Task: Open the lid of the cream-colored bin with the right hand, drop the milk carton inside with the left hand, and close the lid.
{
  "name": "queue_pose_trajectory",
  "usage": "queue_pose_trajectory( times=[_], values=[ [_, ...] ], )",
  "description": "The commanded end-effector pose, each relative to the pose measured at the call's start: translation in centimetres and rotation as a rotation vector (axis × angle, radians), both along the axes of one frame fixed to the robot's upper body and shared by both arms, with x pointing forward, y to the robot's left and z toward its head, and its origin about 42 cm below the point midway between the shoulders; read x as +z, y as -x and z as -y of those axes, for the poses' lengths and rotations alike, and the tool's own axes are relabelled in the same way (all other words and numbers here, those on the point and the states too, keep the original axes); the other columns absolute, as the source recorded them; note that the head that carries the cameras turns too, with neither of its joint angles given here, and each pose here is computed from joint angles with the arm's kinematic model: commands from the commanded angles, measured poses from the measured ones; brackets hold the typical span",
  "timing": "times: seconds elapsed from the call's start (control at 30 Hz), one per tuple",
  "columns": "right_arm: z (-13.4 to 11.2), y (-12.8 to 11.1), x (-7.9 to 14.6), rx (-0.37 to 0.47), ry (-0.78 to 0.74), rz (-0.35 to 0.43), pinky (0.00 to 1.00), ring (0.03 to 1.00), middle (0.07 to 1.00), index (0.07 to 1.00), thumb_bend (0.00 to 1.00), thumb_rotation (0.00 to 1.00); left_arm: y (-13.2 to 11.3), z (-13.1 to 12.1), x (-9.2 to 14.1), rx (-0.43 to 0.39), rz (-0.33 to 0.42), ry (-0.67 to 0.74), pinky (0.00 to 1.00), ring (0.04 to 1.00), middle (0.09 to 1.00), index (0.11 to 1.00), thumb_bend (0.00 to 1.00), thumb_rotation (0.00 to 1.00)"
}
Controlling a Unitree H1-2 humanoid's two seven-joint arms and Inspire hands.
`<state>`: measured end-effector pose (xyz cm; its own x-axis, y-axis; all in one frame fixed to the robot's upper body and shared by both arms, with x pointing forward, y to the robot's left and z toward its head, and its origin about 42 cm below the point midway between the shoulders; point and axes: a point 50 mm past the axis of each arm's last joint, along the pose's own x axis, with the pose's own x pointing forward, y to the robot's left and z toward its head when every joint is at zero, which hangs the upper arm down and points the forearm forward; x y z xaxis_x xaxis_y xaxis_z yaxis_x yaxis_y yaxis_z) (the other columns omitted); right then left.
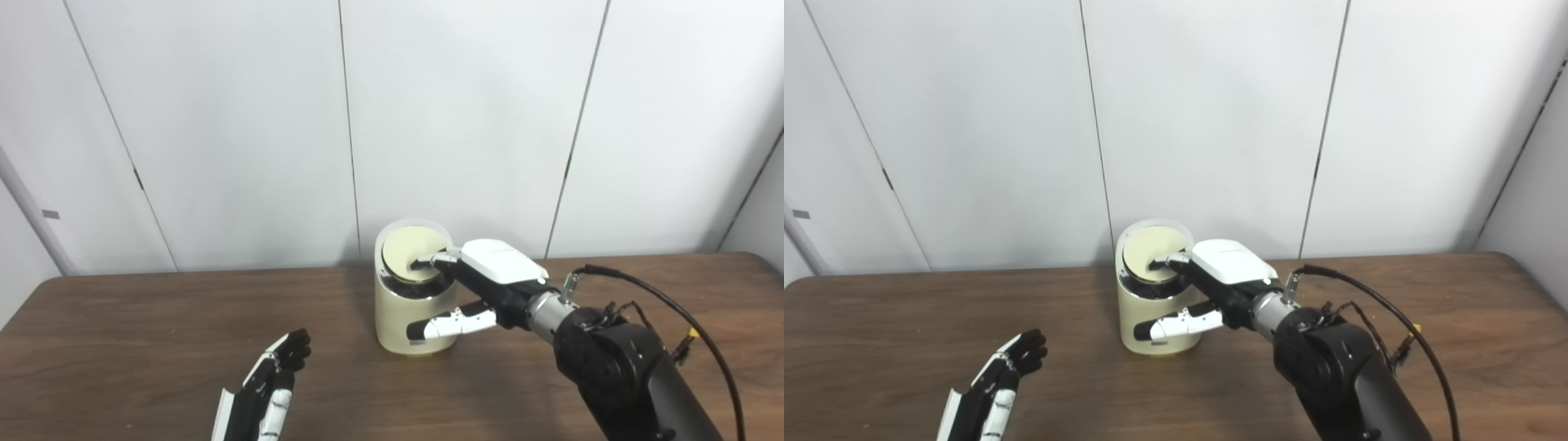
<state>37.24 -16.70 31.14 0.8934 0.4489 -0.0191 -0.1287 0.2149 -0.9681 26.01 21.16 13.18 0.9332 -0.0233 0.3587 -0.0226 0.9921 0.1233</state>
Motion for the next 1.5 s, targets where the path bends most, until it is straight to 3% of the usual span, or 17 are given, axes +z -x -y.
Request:
queue_pose_trajectory(
  times=[0.0, 0.27, 0.73, 1.0, 1.47],
  values=[
    [0.3, -0.3, 1.1, -0.016, -0.020, 0.046, 0.88, 0.932, 0.875, 0.852, 0.77, 0.88, -0.2, 0.2, 1.5, 0.007, 0.060, 0.007, 0.81, 0.804, 0.826, 0.848, 0.47, 0.86],
    [0.1, 0.2, -0.6, 0.001, 0.016, 0.001, 0.91, 0.945, 0.891, 0.863, 0.76, 0.85, 0.0, 0.2, 1.7, 0.015, 0.064, 0.004, 0.80, 0.795, 0.821, 0.837, 0.48, 0.86],
    [-1.1, 1.3, -2.5, 0.070, 0.225, 0.070, 0.92, 0.936, 0.885, 0.864, 0.77, 0.87, -0.1, 0.1, 1.8, 0.016, 0.063, 0.007, 0.79, 0.795, 0.814, 0.828, 0.47, 0.85],
    [-1.2, 0.9, -4.4, 0.042, 0.262, 0.035, 0.92, 0.929, 0.896, 0.867, 0.76, 0.85, -0.1, 0.2, 1.8, 0.010, 0.065, 0.008, 0.79, 0.788, 0.812, 0.824, 0.47, 0.85],
    [-0.8, 1.0, -3.6, 0.045, 0.226, 0.044, 0.92, 0.928, 0.897, 0.872, 0.77, 0.87, -0.2, 0.0, 1.6, 0.003, 0.060, -0.002, 0.79, 0.784, 0.814, 0.830, 0.47, 0.84]
  ],
)
